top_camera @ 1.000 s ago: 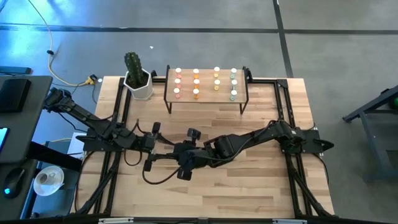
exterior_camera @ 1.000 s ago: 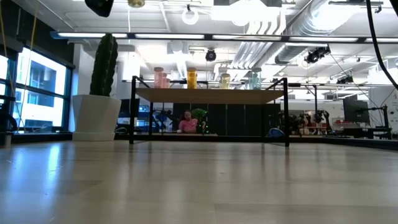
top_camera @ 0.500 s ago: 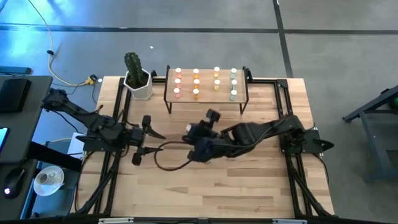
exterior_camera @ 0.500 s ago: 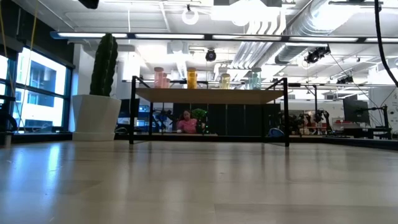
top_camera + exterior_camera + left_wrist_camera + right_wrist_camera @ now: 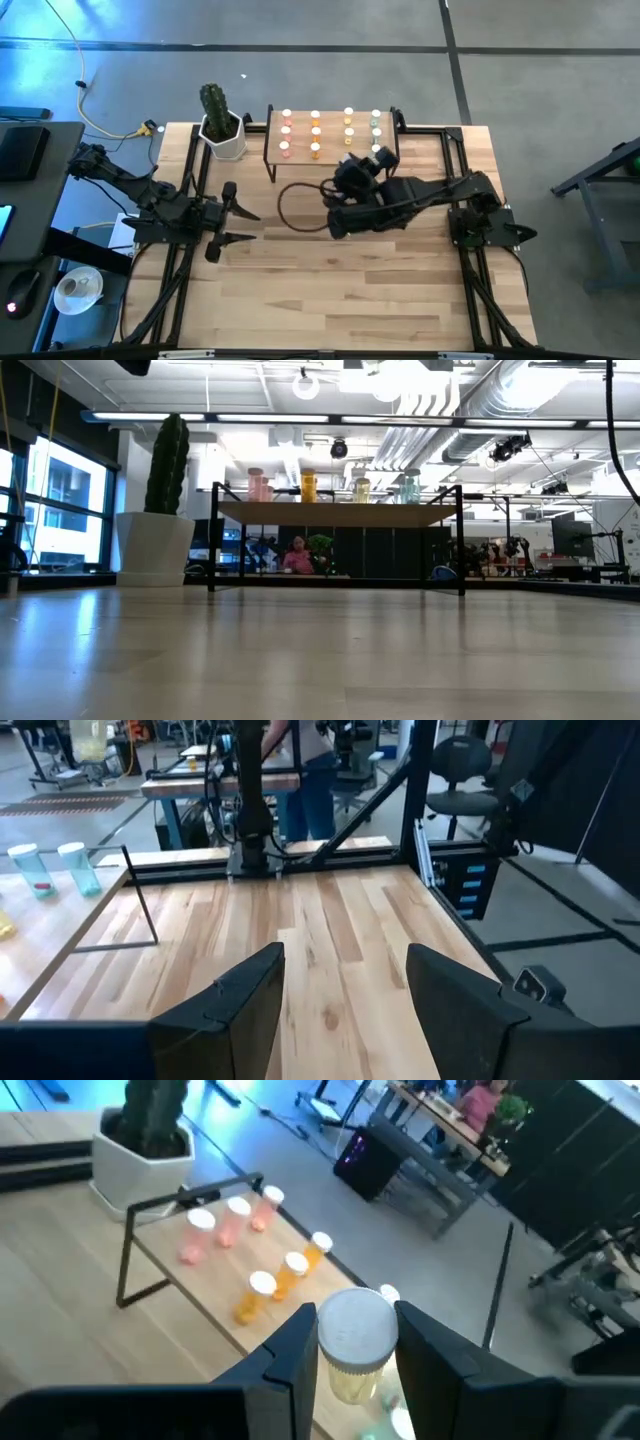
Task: Pick and place medicine bottles onto shelf by color
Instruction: Put the yellow pill bottle aligned with other yellow pill bottles on the shelf
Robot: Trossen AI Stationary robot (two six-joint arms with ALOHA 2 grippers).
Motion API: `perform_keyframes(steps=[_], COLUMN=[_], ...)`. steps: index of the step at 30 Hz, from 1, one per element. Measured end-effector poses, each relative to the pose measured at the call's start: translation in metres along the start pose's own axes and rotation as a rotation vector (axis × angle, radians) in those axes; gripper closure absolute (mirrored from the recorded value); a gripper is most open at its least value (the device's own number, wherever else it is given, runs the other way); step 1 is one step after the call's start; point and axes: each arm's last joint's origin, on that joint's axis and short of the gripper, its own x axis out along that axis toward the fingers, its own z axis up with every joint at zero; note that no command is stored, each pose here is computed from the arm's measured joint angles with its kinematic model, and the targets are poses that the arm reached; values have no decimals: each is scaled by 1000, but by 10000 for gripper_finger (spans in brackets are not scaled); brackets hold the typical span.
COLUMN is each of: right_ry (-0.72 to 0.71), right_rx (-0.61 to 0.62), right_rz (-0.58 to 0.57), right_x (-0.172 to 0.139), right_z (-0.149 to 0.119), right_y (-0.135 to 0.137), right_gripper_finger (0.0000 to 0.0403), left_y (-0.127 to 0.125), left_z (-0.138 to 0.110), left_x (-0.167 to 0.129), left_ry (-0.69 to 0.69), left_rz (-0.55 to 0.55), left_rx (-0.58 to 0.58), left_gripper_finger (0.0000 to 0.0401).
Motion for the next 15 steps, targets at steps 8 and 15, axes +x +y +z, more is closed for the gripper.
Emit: perform_keyframes(steps=[8, 15], right_ry=[152, 215], right_rx=[71, 97], right_rz=[-129, -164], right_x=[61, 84], right_z=[-27, -46], right_y=[-5, -7], right_gripper_finger=[304, 304], left_y=[0, 2], left_z=[-3, -5], left_x=[0, 0], left_ry=[30, 53], left_rz=[3, 58], left_rx=[12, 63], left_gripper_finger=[201, 201])
